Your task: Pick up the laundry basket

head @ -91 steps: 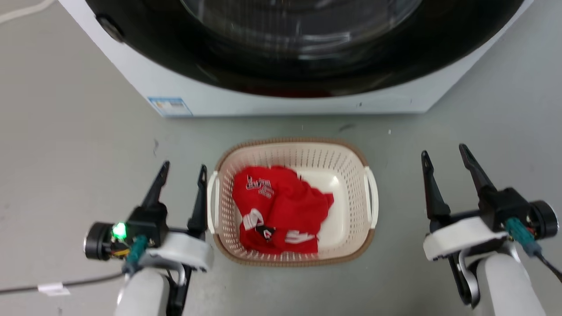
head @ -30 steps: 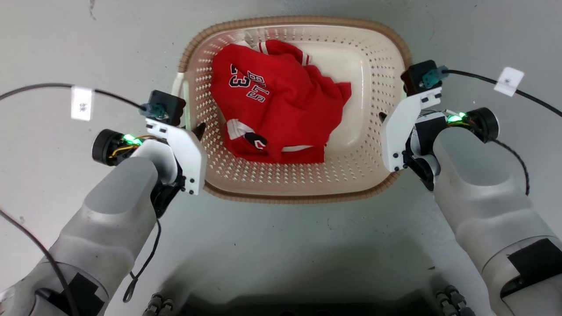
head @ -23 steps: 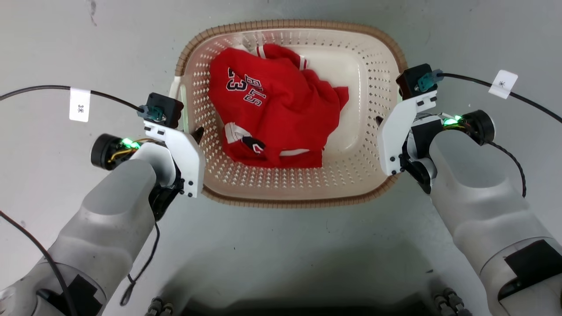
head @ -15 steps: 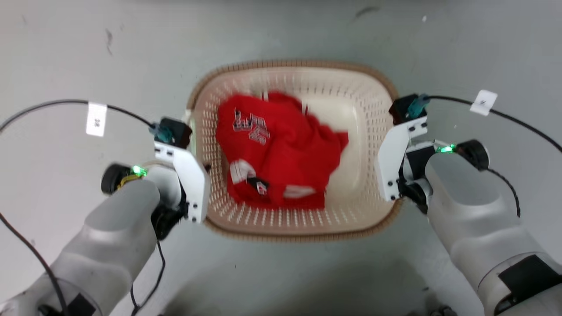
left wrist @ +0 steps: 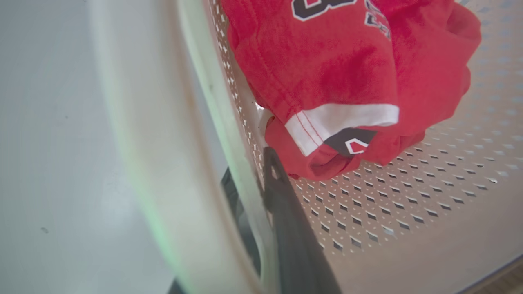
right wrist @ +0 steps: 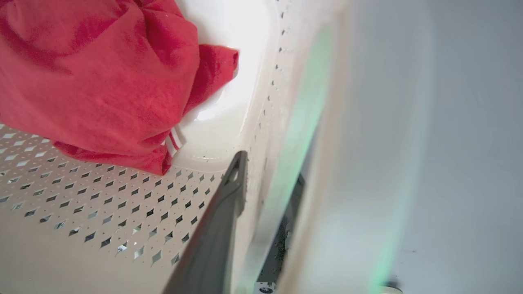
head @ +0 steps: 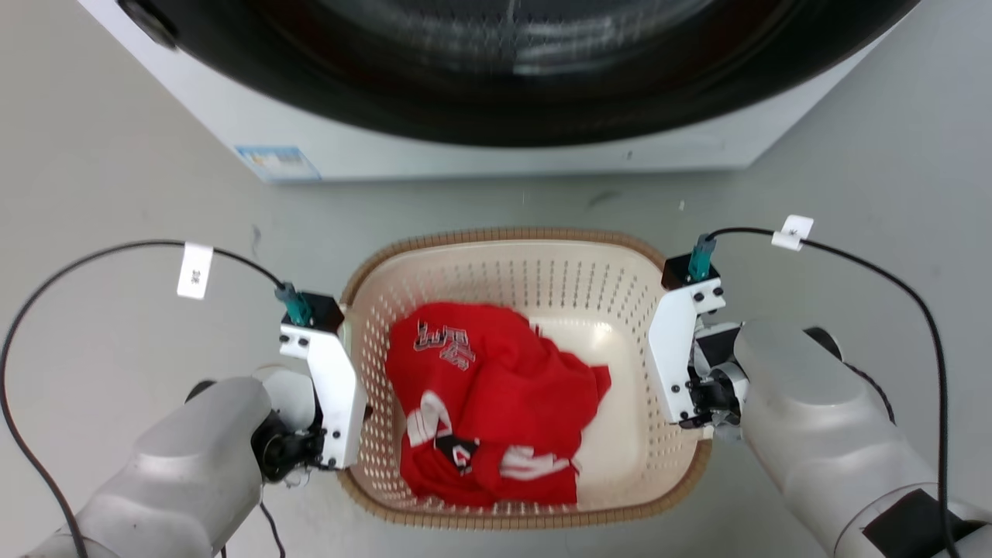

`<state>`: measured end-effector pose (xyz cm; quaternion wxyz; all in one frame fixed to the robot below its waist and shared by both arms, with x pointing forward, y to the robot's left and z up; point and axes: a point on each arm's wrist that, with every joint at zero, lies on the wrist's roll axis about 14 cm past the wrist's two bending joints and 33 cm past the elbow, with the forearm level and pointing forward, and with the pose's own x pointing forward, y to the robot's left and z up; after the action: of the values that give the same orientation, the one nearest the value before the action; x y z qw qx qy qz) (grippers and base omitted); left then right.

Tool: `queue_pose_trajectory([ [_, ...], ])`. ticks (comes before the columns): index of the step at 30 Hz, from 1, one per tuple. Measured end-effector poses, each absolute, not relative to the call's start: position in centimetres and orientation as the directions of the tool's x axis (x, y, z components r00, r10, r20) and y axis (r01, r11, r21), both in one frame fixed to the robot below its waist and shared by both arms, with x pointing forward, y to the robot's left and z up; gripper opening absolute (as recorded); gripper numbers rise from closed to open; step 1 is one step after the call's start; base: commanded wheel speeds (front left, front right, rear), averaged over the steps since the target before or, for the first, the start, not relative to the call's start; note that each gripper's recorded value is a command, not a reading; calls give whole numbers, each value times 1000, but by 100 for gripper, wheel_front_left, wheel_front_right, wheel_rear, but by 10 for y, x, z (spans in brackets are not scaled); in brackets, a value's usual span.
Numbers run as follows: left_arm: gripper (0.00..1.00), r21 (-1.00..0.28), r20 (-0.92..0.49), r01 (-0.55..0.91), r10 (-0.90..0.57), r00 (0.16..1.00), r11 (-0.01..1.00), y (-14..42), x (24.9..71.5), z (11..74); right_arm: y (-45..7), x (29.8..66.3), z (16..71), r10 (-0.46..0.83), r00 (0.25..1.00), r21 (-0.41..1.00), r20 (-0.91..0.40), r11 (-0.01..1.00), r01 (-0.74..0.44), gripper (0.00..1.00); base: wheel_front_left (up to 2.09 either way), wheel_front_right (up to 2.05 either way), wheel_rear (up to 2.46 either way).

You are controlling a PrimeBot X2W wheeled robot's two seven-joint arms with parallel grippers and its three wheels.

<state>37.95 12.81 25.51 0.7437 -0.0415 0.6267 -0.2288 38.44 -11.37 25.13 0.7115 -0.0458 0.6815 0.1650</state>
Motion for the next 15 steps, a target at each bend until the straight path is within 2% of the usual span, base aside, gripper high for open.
queue_pose_trajectory([
  [6, 0, -334, -907, 313, -393, 150, 889, 130, 377, 297, -112, 381, 296, 177, 51, 154, -983, 942, -298, 0, 0, 0, 0],
  [11, 0, -324, -905, 324, -391, 169, 889, 131, 368, 322, -110, 367, 322, 174, 51, 149, -983, 937, -317, 0, 0, 0, 0],
  [15, 0, -326, -897, 322, -398, 190, 889, 129, 363, 338, -110, 367, 343, 179, 103, 137, -978, 937, -322, 0, 0, 0, 0],
])
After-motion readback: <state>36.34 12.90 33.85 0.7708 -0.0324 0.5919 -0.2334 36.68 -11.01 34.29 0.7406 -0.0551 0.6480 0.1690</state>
